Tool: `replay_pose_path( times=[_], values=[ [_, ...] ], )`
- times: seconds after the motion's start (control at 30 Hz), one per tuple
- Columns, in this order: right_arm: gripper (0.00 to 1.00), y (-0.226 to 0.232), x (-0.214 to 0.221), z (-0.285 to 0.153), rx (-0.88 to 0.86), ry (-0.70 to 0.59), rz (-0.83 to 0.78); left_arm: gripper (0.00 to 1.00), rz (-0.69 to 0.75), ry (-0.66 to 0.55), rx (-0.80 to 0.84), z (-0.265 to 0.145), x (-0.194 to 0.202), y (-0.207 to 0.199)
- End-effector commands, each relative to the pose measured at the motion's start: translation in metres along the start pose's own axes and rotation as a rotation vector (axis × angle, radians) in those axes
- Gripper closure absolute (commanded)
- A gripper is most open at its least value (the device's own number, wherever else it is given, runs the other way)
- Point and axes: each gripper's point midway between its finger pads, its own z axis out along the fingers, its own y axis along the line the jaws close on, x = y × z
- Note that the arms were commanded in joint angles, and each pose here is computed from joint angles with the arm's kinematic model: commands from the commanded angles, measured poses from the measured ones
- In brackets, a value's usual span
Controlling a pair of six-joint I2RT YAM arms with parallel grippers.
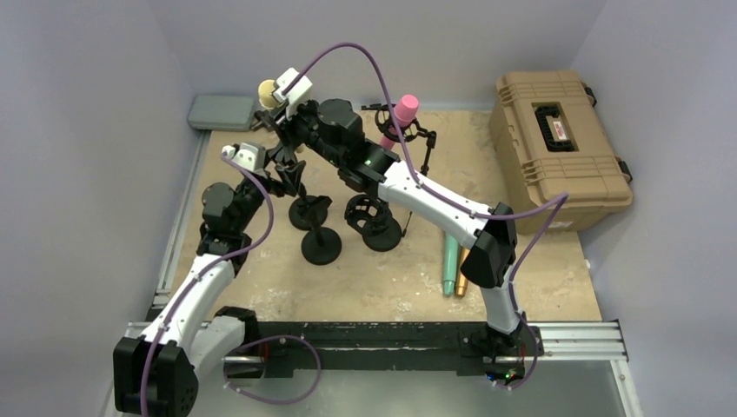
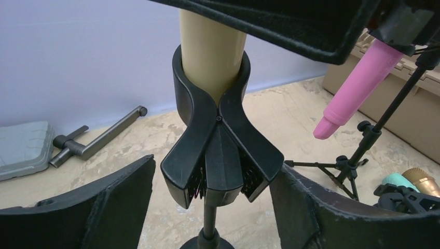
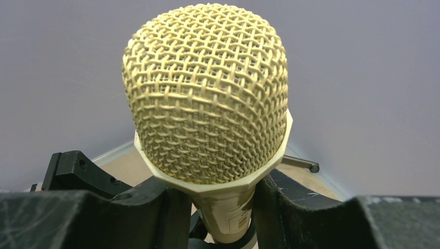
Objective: Remove the microphone from the stand
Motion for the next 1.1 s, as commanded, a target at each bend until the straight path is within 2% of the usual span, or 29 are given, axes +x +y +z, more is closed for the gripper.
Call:
replay_pose_path(
  times=[0.0, 0.03, 0.13, 0.3, 0.47, 0.6, 0.73, 0.93, 1.07],
  values=[
    [0.80, 0.013, -0.039, -0.006, -0.029, -0.075, 0.068, 0.27, 0.072, -0.104, 0.057, 0.001, -0.039, -0.012],
    [0.80, 0.014, -0.038, -0.006, -0.029, -0.073, 0.068, 0.32, 0.076, -0.103, 0.061, 0.000, -0.039, -0.013],
    [0.82, 0.014, -0.036, -0.006, -0.025, -0.068, 0.068, 0.61, 0.082, -0.090, 0.065, -0.002, -0.038, -0.014],
    [0.84, 0.010, -0.036, -0.008, -0.006, -0.068, 0.072, 0.98, 0.081, -0.036, 0.042, -0.008, -0.022, -0.010],
    [0.94, 0.008, -0.052, -0.011, -0.004, -0.098, 0.102, 1.00, 0.075, -0.001, 0.017, -0.014, -0.014, -0.007],
    [1.00, -0.002, -0.086, -0.018, 0.026, -0.159, 0.134, 1.00, 0.072, 0.033, 0.005, -0.012, -0.008, -0.004],
    [1.00, -0.024, -0.127, -0.031, 0.100, -0.222, 0.175, 1.00, 0.068, 0.047, 0.001, -0.012, -0.006, -0.003],
    [1.00, -0.050, -0.188, -0.075, 0.154, -0.329, 0.242, 1.00, 0.078, 0.058, 0.005, -0.012, -0.009, -0.006],
    [1.00, -0.055, -0.185, -0.111, 0.160, -0.295, 0.283, 1.00, 0.073, 0.061, -0.009, -0.012, -0.013, -0.005]
  ],
)
